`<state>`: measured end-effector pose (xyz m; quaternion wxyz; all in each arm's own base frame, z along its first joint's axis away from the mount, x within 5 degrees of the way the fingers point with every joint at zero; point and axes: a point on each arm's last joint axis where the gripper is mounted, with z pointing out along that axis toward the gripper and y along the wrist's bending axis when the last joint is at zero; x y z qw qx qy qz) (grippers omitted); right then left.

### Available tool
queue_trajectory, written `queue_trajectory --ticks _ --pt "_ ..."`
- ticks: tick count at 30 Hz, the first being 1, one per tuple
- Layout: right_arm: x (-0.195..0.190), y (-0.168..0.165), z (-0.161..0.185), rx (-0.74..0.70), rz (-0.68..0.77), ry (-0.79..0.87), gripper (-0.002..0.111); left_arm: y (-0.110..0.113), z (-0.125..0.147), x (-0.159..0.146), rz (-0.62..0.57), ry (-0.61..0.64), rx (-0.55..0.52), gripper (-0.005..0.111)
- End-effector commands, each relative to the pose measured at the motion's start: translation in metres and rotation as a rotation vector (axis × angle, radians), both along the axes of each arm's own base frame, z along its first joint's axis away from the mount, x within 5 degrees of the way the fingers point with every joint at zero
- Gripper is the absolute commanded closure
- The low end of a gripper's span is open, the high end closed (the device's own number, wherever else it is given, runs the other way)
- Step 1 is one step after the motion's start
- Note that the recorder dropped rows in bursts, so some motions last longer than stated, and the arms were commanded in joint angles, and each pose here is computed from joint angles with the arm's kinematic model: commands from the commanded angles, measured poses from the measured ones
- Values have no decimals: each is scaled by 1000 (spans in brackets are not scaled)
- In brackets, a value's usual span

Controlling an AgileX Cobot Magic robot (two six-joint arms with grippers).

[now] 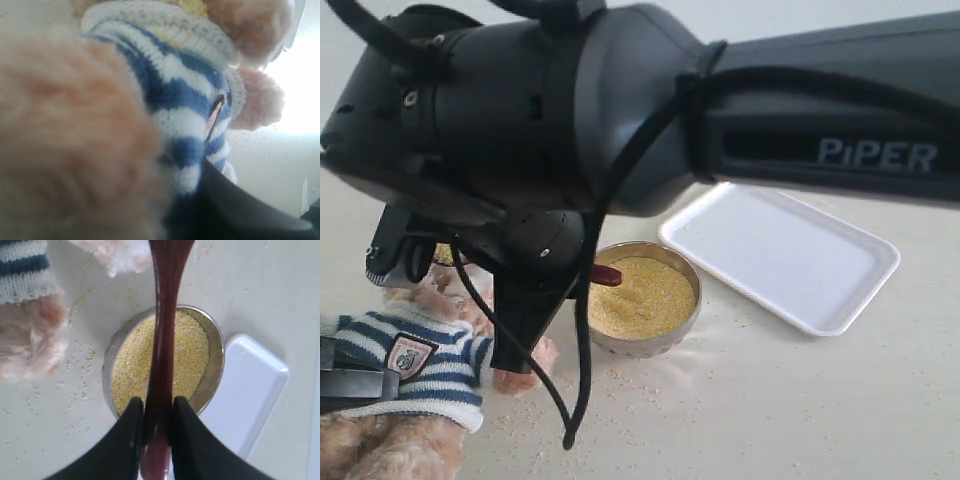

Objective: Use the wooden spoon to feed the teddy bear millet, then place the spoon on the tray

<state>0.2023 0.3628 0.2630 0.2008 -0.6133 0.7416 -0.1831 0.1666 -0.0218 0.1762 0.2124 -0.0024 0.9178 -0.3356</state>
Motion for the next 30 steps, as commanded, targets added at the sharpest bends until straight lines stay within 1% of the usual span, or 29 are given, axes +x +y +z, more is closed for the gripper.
queue_trajectory --ticks 1,5,8,12,16,22,30 --pt "-4 8 -7 -26 14 -45 108 -1 2 -1 4 -6 -15 102" --pt "-5 14 -18 -37 -9 -78 108 -1 2 -1 4 -6 -15 102" --pt "-8 19 -21 -43 -9 -129 108 -1 2 -1 4 -6 -15 102" --pt "-13 22 -20 -28 -17 -147 108 -1 2 -1 4 -6 -15 102" --pt "-18 20 -28 -45 -27 -161 108 -1 2 -1 4 -6 -15 102" --pt "-24 11 -50 -111 -35 -182 108 -1 2 -1 4 -6 -15 102" --pt "-30 15 -47 -98 -21 -260 108 -1 2 -1 4 -6 -15 102"
